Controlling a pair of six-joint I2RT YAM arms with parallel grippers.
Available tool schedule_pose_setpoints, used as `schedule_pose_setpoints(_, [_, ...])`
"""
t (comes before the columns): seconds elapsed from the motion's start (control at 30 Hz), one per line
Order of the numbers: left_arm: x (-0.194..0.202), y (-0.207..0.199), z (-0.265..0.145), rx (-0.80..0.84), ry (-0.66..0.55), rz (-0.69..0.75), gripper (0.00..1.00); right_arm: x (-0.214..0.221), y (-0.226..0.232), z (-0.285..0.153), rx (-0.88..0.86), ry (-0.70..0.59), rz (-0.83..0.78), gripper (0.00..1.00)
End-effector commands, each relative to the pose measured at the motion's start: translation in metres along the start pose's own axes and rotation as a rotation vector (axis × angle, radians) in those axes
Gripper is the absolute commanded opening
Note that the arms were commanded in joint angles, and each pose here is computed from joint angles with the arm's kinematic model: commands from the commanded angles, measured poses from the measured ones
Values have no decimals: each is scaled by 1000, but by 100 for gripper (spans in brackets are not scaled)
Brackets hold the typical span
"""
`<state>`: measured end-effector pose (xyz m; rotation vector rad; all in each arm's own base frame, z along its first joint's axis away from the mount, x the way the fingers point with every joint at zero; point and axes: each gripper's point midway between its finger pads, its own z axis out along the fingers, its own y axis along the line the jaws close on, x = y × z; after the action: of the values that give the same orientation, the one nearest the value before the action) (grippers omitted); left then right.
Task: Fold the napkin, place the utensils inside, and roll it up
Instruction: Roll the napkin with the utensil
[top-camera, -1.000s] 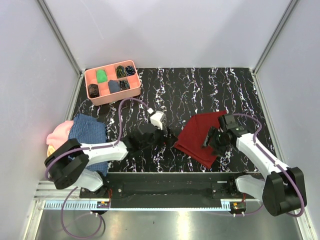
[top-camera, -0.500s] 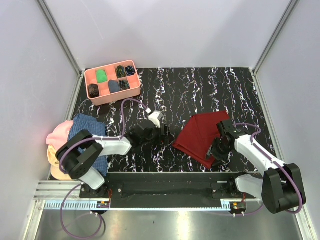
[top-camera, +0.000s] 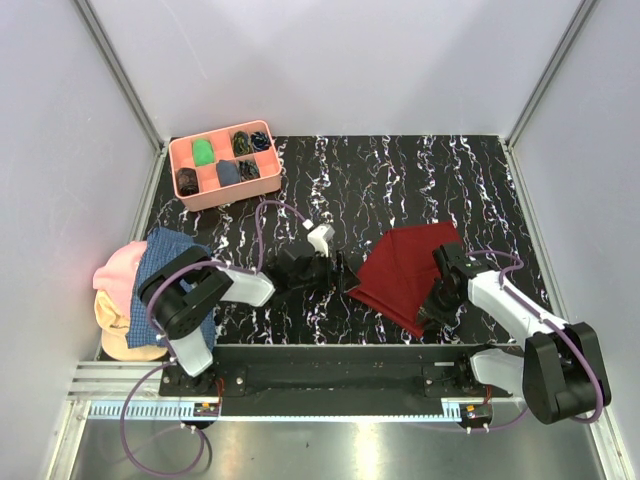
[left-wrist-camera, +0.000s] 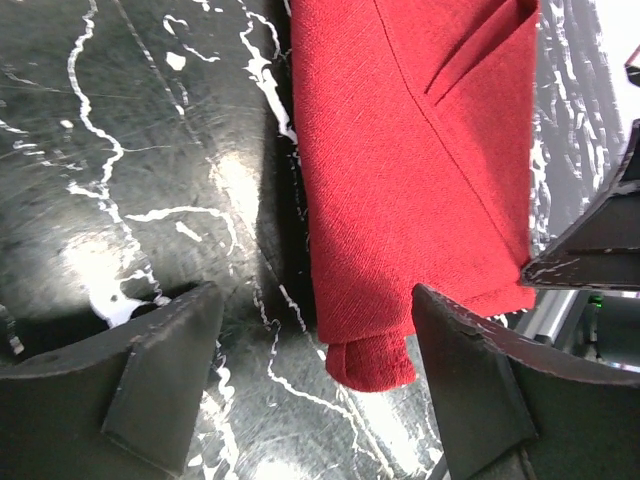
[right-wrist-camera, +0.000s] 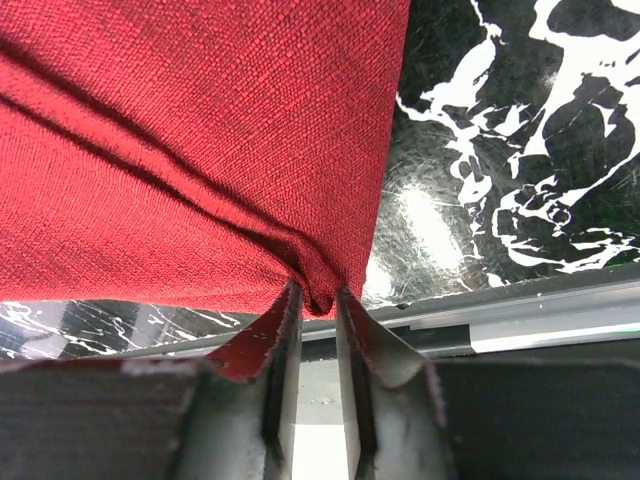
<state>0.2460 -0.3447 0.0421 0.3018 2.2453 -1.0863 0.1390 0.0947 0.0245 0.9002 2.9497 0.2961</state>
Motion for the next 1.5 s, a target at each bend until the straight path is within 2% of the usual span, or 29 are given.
schedule_pose_setpoints(0.0, [-17,-23,8,120,-46,-15,78,-6,-4,4,27,-27,12,22])
schedule_pose_setpoints(0.3, [-6,-29,16,195,-16,-54,58,-9,-4,4,37,-35,3,21])
schedule_pose_setpoints(0.53, [-3,-38,18,266,-15,-78,37,-12,-4,4,44,-43,-2,24])
schedule_pose_setpoints(0.6, [-6,-43,18,294,-23,-94,25,-12,-3,4,41,-45,-2,27])
schedule_pose_setpoints(0.63, [-4,-44,18,301,-15,-100,20,-13,-2,2,36,-52,-4,33])
schedule_pose_setpoints(0.67, [-4,-45,18,304,-14,-106,9,-13,-1,1,31,-54,-3,36])
schedule_pose_setpoints(0.73, [-7,-45,18,302,-15,-111,0,-18,5,-4,6,-73,-7,43])
schedule_pose_setpoints(0.9, [-17,-29,7,246,-19,-187,0,-38,41,-33,-129,-167,-100,52])
schedule_pose_setpoints(1.03, [-21,-14,-8,165,21,-251,0,-47,87,-56,-270,-278,-292,55])
schedule_pose_setpoints(1.1, [-13,4,-14,80,76,-292,0,-39,122,-67,-354,-348,-420,57])
schedule_pose_setpoints(1.17, [-13,11,-22,36,95,-293,0,-34,139,-64,-366,-388,-515,58])
schedule_pose_setpoints(1.3, [-2,39,-45,-95,152,-325,0,2,191,-64,-453,-448,-726,64])
schedule_pose_setpoints(1.47, [-2,46,-64,-139,180,-330,0,33,225,-47,-411,-551,-935,75])
